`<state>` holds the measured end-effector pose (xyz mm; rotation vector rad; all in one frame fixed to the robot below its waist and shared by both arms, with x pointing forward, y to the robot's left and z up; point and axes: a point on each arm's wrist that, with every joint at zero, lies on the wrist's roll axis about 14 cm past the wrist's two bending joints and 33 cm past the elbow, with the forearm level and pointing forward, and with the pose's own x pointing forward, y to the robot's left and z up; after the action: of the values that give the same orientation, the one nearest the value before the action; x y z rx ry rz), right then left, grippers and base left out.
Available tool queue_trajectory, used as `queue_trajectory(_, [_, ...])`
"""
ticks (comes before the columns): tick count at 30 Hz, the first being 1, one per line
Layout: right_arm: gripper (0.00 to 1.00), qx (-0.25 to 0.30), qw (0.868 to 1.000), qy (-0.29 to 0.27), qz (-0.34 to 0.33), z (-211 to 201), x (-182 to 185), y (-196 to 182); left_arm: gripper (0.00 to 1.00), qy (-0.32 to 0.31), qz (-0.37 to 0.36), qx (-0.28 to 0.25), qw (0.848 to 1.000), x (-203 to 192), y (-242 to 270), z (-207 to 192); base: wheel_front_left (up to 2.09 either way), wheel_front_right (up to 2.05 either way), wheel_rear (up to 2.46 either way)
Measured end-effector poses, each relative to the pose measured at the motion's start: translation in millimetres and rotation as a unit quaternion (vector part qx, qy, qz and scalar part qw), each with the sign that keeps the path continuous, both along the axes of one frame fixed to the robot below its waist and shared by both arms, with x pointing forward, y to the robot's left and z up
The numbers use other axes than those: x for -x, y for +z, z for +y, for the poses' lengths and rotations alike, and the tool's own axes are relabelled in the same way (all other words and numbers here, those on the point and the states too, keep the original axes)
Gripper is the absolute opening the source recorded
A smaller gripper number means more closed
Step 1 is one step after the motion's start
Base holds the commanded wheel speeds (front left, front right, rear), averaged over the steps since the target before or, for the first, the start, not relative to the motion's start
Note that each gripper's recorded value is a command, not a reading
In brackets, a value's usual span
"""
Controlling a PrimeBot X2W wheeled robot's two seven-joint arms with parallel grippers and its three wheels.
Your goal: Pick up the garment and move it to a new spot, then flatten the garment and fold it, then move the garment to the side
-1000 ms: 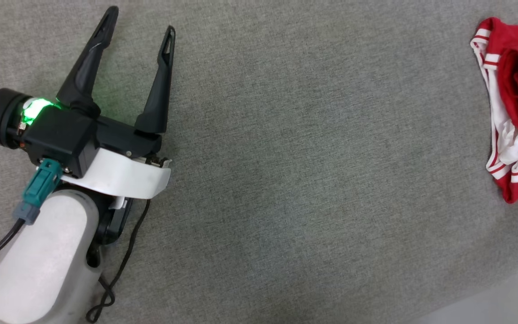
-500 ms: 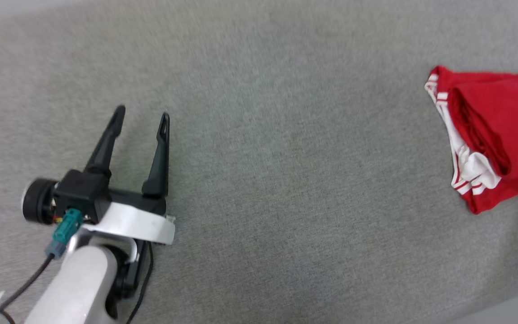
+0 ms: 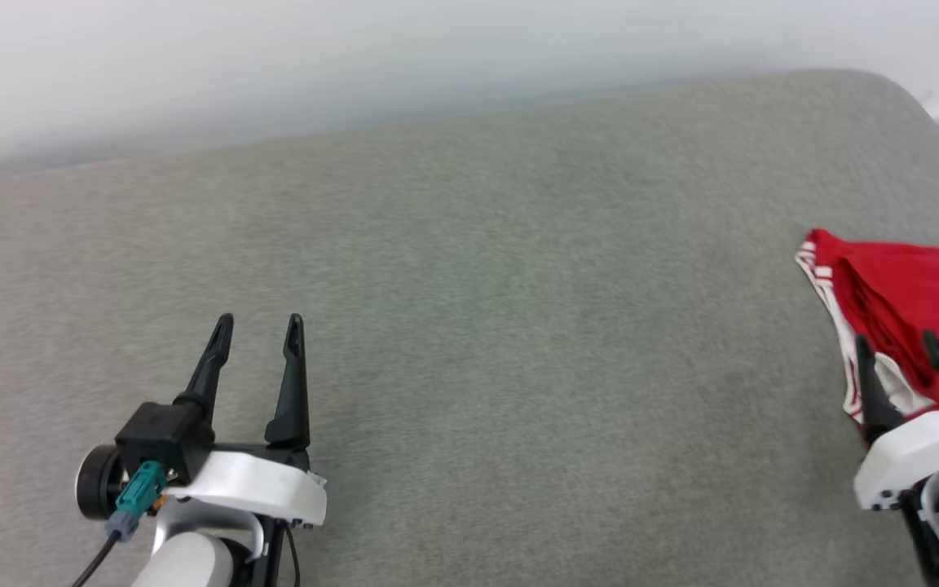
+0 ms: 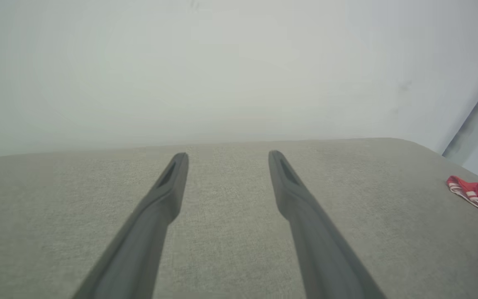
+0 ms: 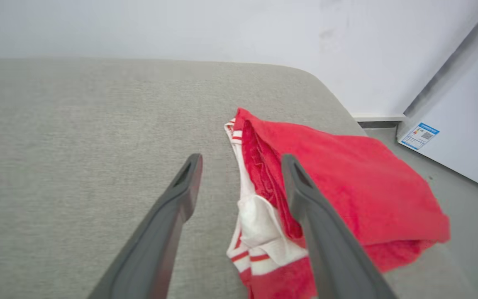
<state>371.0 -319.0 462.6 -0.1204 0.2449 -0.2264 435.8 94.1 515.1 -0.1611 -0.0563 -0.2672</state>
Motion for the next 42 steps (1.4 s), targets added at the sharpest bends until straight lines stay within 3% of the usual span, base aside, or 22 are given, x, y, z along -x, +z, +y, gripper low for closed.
queue_trajectory(7, [1.00, -0.048, 0.992, 0.074, -0.091, 73, -13, 37, 1.00, 0.059, -0.003, -0.013, 0.998, 25, 5, 40, 0.00, 0.00, 0.00])
queue_trajectory(16, [1.00, -0.069, 0.981, 0.121, -0.133, 116, 11, 65, 1.00, 0.112, 0.002, -0.031, 0.993, 62, 3, 82, 0.00, 0.00, 0.00])
queue_trajectory(26, [1.00, -0.079, 0.981, 0.124, -0.128, 123, 35, 66, 1.00, 0.102, 0.006, -0.028, 0.994, 83, -1, 79, 0.00, 0.00, 0.00])
queue_trajectory(42, [1.00, -0.080, 0.980, 0.127, -0.131, 126, 36, 70, 1.00, 0.098, 0.007, -0.026, 0.995, 84, -3, 76, 0.00, 0.00, 0.00])
